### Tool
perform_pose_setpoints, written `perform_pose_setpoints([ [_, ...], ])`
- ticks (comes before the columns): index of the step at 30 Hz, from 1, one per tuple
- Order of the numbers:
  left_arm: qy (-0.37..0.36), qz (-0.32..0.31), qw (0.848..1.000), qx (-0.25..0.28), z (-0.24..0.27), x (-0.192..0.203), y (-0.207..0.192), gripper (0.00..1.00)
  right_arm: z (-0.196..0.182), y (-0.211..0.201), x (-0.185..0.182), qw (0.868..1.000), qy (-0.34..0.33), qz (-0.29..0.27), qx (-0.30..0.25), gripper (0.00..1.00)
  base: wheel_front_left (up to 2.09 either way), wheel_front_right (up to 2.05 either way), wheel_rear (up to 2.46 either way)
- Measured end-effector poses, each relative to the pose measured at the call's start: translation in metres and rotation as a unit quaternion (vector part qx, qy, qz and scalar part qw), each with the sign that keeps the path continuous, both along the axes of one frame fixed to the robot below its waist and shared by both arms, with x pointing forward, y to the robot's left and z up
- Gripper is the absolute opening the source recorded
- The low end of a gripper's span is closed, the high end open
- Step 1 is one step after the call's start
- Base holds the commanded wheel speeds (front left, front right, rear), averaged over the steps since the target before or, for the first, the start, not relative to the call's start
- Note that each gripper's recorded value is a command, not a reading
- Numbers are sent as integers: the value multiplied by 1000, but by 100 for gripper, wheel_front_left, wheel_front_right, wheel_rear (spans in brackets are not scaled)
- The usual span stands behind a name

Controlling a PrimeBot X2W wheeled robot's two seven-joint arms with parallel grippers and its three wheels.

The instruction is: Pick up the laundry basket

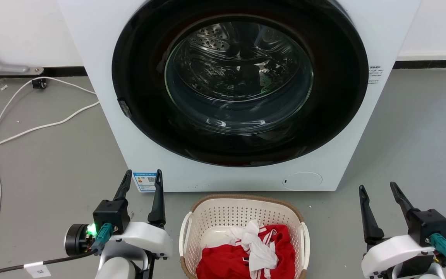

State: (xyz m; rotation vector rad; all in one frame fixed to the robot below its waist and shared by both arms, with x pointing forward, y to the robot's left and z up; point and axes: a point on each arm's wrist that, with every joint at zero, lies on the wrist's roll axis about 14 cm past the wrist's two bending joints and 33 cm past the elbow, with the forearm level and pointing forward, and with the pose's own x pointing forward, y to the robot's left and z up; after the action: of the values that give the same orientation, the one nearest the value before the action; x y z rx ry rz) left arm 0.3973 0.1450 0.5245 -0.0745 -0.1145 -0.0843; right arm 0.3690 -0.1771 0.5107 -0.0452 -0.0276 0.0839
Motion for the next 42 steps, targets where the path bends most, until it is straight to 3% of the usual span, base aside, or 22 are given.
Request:
perform_pose_setpoints([
  [13, 11, -1, 1000, 1, -7, 1, -1, 100, -10, 0, 1, 1000, 15, -1, 10, 100, 0, 0, 0],
  [26, 86, -6, 996, -9, -60, 24, -4, 100, -59, 6, 22, 995, 93, 4, 29, 100, 0, 0, 0],
  [42, 255, -23, 967, -16, -192, 67, -8, 100, -178, 17, 61, 967, 248, 10, 52, 100, 0, 0, 0],
])
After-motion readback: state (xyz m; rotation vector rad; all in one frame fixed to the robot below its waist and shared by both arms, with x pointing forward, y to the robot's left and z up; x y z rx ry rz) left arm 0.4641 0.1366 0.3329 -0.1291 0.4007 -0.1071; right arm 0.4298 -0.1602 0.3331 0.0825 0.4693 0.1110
